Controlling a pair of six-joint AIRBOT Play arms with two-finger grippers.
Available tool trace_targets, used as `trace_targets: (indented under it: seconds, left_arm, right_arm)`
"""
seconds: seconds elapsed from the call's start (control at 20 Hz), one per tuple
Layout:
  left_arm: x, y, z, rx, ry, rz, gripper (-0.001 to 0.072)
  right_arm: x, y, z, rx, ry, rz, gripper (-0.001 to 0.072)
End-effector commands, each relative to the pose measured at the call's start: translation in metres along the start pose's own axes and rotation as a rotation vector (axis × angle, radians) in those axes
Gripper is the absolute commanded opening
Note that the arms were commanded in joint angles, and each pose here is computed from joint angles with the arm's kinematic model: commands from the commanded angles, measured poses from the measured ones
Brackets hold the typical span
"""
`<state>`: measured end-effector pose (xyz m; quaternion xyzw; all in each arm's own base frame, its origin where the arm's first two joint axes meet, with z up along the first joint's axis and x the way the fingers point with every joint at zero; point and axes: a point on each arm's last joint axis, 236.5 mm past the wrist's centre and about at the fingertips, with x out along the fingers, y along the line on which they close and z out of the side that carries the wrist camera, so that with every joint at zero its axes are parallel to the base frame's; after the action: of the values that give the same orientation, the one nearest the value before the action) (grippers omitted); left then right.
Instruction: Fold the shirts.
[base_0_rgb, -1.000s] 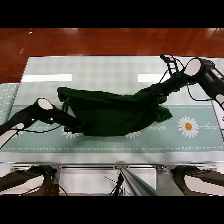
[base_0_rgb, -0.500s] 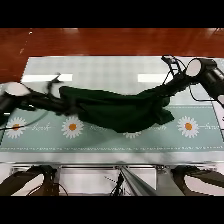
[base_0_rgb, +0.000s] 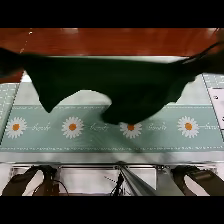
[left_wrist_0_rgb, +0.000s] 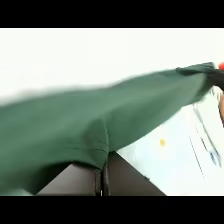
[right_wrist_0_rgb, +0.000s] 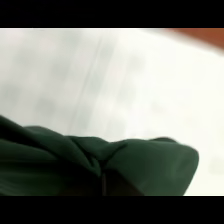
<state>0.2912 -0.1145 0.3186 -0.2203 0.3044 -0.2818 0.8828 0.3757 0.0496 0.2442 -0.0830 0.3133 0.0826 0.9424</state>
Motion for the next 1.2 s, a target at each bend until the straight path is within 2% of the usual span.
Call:
trace_targets:
  seconds: [0.0, 0.15, 0.25, 0.4, 0.5, 0.75, 1.0, 1.15]
  left_arm:
    - [-0.062, -0.068, 0.05, 0.208, -0.217, 0.012, 0.0025]
    - [-0.108, -0.128, 0.066, 0.357, -0.351, -0.001, 0.0024]
    - [-0.132, -0.159, 0.061, 0.39, -0.407, -0.016, 0.0024]
    - [-0.141, -0.17, 0.033, 0.383, -0.353, -0.006, 0.0023]
    - [-0.133, -0.156, 0.006, 0.3, -0.234, 0.028, 0.0023]
    - [-0.112, -0.117, -0.04, 0.166, 0.019, 0.072, 0.0023]
    - [-0.062, -0.044, -0.071, -0.036, 0.236, 0.089, 0.0023]
    - [-0.027, 0.045, -0.099, -0.19, 0.322, 0.242, 0.0024]
  right_arm:
    - [-0.141, -0.022, 0.084, 0.022, -0.41, -0.095, 0.0029]
    - [-0.239, -0.028, 0.115, 0.047, -0.628, -0.125, 0.0029]
    - [-0.277, -0.029, 0.119, 0.054, -0.69, -0.132, 0.0028]
    - [-0.29, -0.028, 0.101, 0.062, -0.624, -0.128, 0.0028]
    - [-0.278, -0.026, 0.081, 0.064, -0.521, -0.118, 0.0028]
    - [-0.213, -0.039, 0.021, 0.011, -0.122, -0.169, 0.0027]
    - [-0.078, 0.006, -0.023, -0.011, 0.353, 0.06, 0.0028]
    - [0.015, 0.012, -0.051, -0.012, 0.548, 0.099, 0.0027]
